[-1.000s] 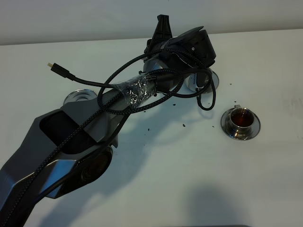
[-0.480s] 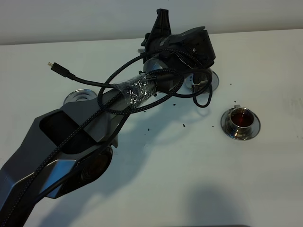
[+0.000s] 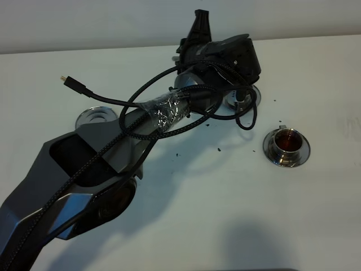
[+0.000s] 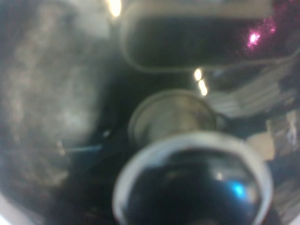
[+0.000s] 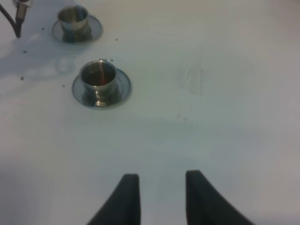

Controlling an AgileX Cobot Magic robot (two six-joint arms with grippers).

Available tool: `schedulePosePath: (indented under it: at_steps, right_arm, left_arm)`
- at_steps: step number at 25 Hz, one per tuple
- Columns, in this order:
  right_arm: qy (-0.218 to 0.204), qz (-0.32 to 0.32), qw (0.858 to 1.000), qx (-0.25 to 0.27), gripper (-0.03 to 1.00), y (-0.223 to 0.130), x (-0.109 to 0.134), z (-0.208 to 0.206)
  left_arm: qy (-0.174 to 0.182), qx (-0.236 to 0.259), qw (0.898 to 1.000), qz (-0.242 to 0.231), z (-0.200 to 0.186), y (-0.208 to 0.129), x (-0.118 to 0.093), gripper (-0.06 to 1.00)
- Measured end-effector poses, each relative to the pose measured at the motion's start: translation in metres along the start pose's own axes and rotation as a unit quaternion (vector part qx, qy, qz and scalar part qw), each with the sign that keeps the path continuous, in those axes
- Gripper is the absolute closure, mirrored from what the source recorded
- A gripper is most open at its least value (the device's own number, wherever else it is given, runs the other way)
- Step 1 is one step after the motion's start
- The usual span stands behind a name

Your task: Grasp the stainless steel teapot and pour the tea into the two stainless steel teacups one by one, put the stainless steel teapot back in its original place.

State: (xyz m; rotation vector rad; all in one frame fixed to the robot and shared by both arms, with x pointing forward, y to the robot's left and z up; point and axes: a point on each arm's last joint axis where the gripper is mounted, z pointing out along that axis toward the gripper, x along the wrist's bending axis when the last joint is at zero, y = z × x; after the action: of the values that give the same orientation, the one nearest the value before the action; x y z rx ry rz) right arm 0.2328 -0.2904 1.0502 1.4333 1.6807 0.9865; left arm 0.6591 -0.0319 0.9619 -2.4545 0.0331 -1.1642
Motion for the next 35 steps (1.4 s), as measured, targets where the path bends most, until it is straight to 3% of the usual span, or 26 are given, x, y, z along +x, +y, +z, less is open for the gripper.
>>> schedulePosePath:
  at_steps: [7,16,21,35]
  right_arm:
    - [0.0,0.0,1.0,0.0,0.73,0.0,0.0,0.0]
    - [0.0,0.0,1.0,0.0,0.73,0.0,0.0,0.0]
    - [0.0,0.0,1.0,0.0,0.73,0.0,0.0,0.0]
    - [0.0,0.0,1.0,0.0,0.73,0.0,0.0,0.0]
  left_arm:
    - [0.01,-0.017,1.0,0.001,-0.0058,0.0069,-0.0006,0.72]
    - [0.005,-0.011,0.999,-0.052,-0.0026,0.0036,-0.0001,0.72]
    - [-0.015,-0.025,0.996,-0.084,-0.0027,0.0064,-0.0035,0.72]
    - [-0.021,-0.025,0.995,-0.09,-0.0016,0.0058,-0.004,0.72]
